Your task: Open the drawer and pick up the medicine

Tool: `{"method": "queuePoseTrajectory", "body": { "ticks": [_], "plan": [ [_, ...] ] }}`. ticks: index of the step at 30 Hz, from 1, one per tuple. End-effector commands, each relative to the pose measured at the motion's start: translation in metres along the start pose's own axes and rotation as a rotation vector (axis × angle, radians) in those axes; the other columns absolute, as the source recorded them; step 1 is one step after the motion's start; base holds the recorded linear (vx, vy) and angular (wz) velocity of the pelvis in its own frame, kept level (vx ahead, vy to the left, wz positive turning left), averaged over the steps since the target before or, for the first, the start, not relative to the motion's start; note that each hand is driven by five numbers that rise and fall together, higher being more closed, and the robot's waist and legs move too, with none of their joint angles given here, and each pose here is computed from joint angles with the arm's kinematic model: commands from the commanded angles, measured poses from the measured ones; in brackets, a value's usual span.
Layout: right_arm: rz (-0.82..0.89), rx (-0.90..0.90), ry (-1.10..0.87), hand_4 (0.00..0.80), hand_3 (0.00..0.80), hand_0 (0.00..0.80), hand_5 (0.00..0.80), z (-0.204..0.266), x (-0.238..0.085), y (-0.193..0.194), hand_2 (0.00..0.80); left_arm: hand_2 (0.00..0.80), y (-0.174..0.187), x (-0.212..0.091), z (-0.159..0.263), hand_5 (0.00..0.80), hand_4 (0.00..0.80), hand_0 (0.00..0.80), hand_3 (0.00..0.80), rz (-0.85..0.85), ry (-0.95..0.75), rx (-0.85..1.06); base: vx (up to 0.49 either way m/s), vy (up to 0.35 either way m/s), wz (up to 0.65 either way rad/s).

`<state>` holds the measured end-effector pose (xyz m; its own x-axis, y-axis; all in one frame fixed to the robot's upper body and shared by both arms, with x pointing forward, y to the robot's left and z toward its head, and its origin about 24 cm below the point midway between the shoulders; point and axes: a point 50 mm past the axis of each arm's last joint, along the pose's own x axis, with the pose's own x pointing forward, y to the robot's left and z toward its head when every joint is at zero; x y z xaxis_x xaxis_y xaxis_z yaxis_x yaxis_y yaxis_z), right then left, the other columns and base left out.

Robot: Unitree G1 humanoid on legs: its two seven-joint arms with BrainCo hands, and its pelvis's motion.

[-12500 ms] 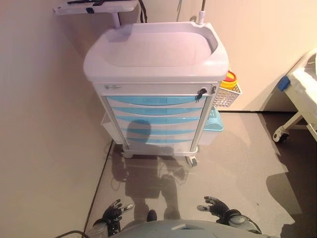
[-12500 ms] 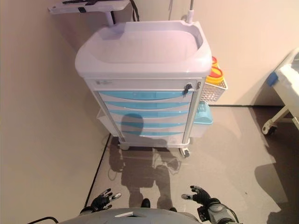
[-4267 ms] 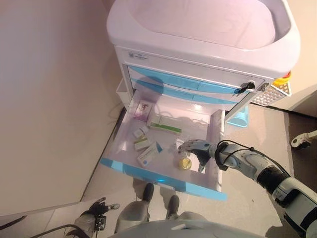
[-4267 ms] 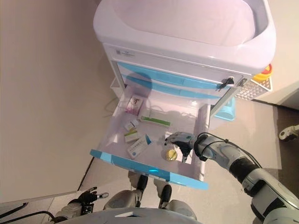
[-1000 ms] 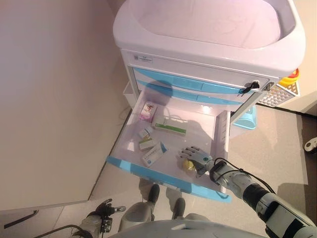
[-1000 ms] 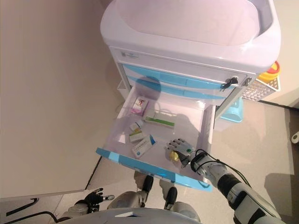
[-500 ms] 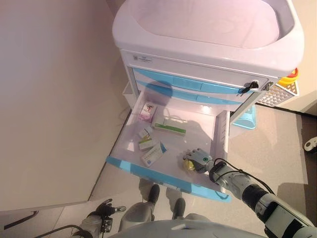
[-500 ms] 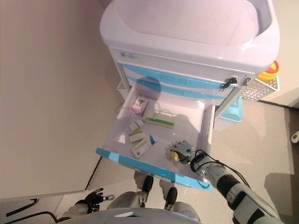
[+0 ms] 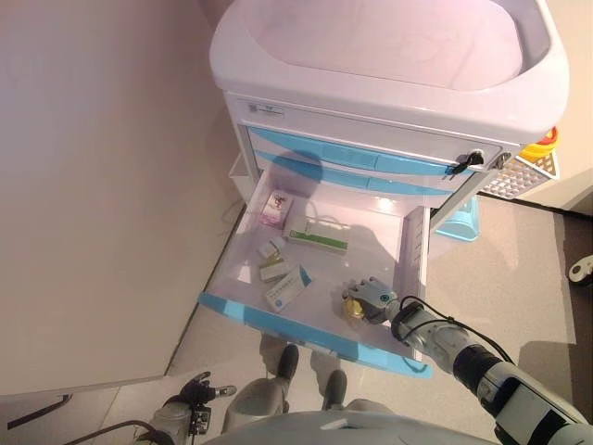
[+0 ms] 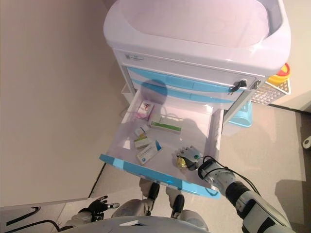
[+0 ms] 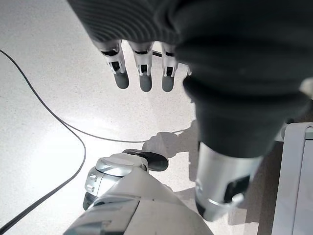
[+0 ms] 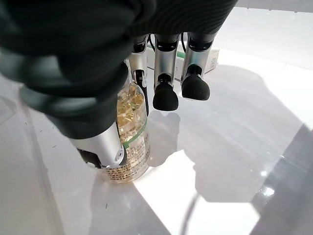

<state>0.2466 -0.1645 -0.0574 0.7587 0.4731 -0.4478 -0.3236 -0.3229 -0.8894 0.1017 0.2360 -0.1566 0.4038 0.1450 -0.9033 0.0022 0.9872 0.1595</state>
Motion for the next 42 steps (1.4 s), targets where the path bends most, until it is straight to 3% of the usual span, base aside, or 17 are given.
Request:
{"method": "queuePoseTrajectory", "body": {
  "ticks": [1, 11, 17, 22, 26, 37, 42],
  "plan": [
    [-0.057, 0.020, -0.056, 0.800, 0.800, 0.800, 0.800, 0.006, 0.005, -0.023, 0.800, 0.000, -0.003, 0.001, -0.001, 0.000, 0.000, 0.000, 0.000, 0.008, 0.026, 0.019, 0.000, 0.000, 0.00],
    [0.197, 0.315, -0.129, 0.800, 0.800, 0.800, 0.800, -0.023, -0.036, -0.112, 0.800, 0.000, 0.018, -0.003, -0.010, 0.000, 0.000, 0.000, 0.000, 0.050, 0.056, -0.032, 0.018, 0.011, -0.10],
    [0.226, 0.591, -0.429, 0.800, 0.800, 0.800, 0.800, -0.035, -0.071, -0.202, 0.800, 0.000, 0.025, -0.004, -0.015, 0.000, 0.000, 0.000, 0.000, 0.070, 0.071, -0.030, 0.051, 0.013, -0.22],
    [-0.044, 0.783, -0.688, 0.800, 0.800, 0.800, 0.800, -0.044, -0.089, -0.273, 0.800, 0.000, 0.027, -0.007, -0.026, 0.000, 0.000, 0.000, 0.000, 0.073, 0.089, -0.009, 0.066, 0.027, -0.09],
    [-0.323, 0.844, -0.697, 0.800, 0.800, 0.800, 0.800, -0.069, -0.107, -0.317, 0.800, 0.000, 0.030, -0.010, -0.036, 0.000, 0.000, 0.000, 0.000, 0.075, 0.121, -0.001, 0.082, 0.028, -0.03],
    [-0.825, 0.927, -0.405, 0.800, 0.800, 0.800, 0.800, -0.135, -0.155, -0.374, 0.800, 0.000, 0.037, -0.017, -0.059, 0.000, 0.000, 0.000, 0.000, 0.092, 0.206, -0.026, 0.057, 0.034, 0.00],
    [-0.974, 0.896, -0.086, 0.800, 0.800, 0.800, 0.800, -0.174, -0.179, -0.385, 0.800, 0.000, 0.039, -0.019, -0.063, 0.000, 0.000, 0.000, 0.000, 0.095, 0.228, -0.026, 0.026, 0.014, 0.00]
  ]
}}
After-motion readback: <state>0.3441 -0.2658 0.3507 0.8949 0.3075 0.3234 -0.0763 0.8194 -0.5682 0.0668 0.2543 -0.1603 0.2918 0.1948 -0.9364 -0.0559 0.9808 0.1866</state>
